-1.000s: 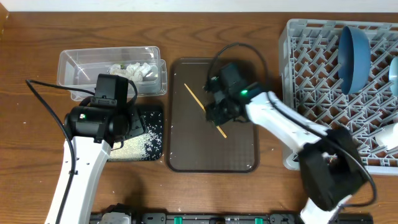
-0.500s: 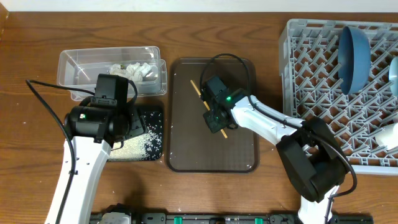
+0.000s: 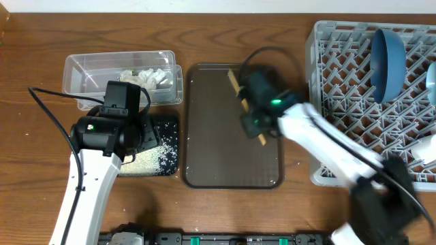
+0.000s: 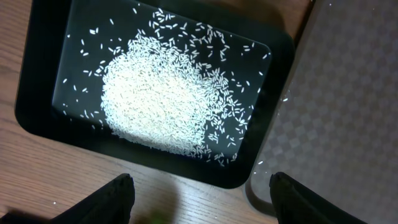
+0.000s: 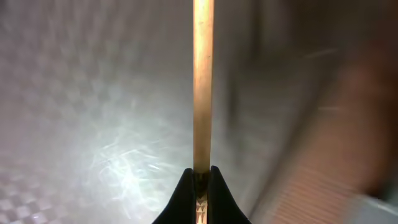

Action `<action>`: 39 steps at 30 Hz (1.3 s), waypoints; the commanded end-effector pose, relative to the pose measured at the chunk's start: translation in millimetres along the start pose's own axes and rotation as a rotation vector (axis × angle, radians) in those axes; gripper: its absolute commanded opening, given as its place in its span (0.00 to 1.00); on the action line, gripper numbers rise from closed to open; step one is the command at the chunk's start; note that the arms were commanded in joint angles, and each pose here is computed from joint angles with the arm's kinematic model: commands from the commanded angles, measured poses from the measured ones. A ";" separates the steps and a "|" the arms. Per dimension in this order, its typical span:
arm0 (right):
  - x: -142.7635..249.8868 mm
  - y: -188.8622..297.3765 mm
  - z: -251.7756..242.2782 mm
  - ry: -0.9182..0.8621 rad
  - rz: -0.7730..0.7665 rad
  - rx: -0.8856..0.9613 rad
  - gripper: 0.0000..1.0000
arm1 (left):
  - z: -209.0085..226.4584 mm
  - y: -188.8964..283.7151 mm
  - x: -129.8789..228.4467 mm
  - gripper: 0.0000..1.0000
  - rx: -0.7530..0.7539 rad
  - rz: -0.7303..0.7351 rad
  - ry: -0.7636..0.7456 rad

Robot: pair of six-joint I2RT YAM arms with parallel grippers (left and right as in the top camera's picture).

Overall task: Sort waste into correct bins and load items into the dishwasher rack
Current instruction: 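Carry the second chopstick right and insert it into the dish rack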

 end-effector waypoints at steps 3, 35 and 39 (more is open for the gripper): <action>-7.6 69.3 -73.4 -0.141 -0.147 0.198 0.01 | 2.1 -0.6 -0.1 0.73 -0.007 0.001 0.010; 38.8 80.7 -158.2 -0.455 -0.159 0.075 0.80 | -17.4 8.0 -5.6 0.95 0.101 -0.010 -0.113; 49.9 83.8 -163.0 -0.426 -0.141 0.023 0.99 | -25.2 9.3 -12.8 0.95 0.135 -0.034 -0.138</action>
Point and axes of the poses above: each gripper's point midway between its finger pads, its own y axis back along the fingers, its own z axis along the line the jaws close on, x = y × z, the point moved 1 cm from there along y, back along the fingers, and after that the axes turned 5 degrees about y, right-handed, at the moved point
